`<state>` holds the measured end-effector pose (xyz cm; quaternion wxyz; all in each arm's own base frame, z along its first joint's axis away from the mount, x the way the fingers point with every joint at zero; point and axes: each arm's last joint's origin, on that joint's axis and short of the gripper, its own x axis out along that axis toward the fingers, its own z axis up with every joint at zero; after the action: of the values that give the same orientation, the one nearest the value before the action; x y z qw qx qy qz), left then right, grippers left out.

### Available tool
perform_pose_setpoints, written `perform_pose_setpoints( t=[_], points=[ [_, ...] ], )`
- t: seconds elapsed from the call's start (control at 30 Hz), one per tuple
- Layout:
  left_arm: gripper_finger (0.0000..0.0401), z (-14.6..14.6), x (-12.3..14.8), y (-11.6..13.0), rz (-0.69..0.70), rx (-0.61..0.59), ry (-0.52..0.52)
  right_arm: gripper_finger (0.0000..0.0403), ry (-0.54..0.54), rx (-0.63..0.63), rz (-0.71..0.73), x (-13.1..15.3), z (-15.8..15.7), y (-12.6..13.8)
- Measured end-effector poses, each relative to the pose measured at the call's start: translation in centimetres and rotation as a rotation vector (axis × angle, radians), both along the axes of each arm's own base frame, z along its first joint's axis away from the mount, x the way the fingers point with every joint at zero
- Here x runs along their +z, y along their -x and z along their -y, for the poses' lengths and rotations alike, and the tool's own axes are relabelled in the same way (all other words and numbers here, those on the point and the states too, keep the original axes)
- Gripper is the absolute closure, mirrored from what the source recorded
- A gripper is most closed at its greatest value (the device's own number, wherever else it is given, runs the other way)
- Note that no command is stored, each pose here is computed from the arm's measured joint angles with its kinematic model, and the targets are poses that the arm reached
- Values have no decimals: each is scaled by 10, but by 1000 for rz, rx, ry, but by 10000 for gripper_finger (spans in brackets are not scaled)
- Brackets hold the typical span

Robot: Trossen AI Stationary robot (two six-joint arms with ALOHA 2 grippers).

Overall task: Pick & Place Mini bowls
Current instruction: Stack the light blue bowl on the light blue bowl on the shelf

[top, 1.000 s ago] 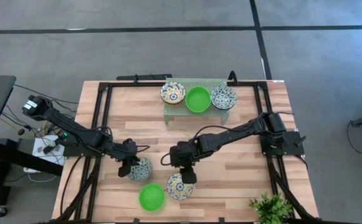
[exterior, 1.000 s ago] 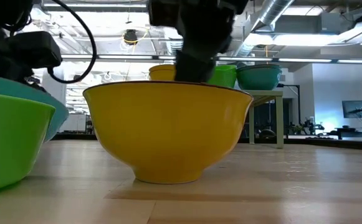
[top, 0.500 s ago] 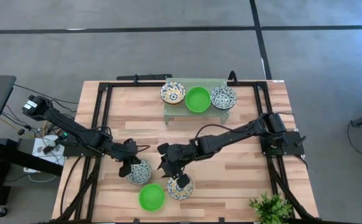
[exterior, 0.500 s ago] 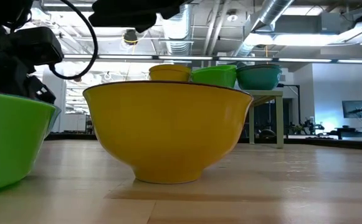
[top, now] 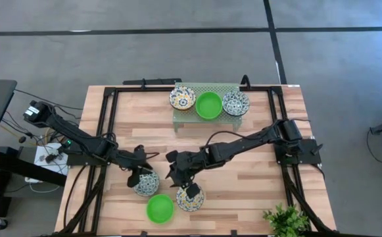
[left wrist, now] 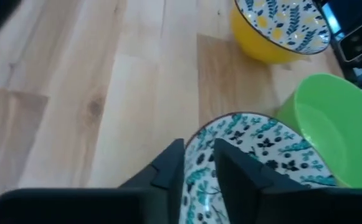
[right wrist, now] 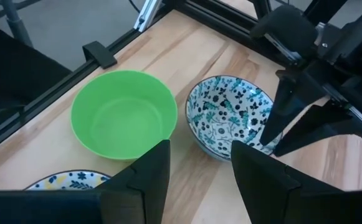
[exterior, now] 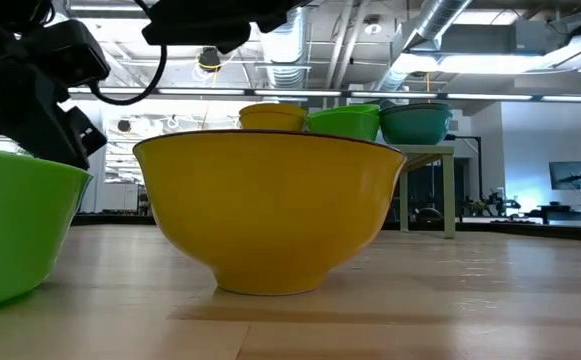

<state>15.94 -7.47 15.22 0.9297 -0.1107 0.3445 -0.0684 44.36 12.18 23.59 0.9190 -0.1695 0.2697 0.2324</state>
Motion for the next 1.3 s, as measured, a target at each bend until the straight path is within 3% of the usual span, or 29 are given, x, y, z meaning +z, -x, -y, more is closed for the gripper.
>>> perform_pose_setpoints(
  t=[0.23,0.5,0.67,0.9,1.3],
  points=[
    [253,-2,0,0,22,-6,-92,237,0,0,1,0,0,0],
    [239,-4,-10,8,-140,27,-19,237,-1,-1,1,0,0,0],
    [268,-4,-10,8,-142,30,-18,237,-1,0,1,0,0,0],
    [386,-2,-5,3,-76,68,48,237,-1,0,1,0,0,0],
    [391,-8,33,-21,135,258,111,237,18,-7,-76,-6,4,4]
  ],
)
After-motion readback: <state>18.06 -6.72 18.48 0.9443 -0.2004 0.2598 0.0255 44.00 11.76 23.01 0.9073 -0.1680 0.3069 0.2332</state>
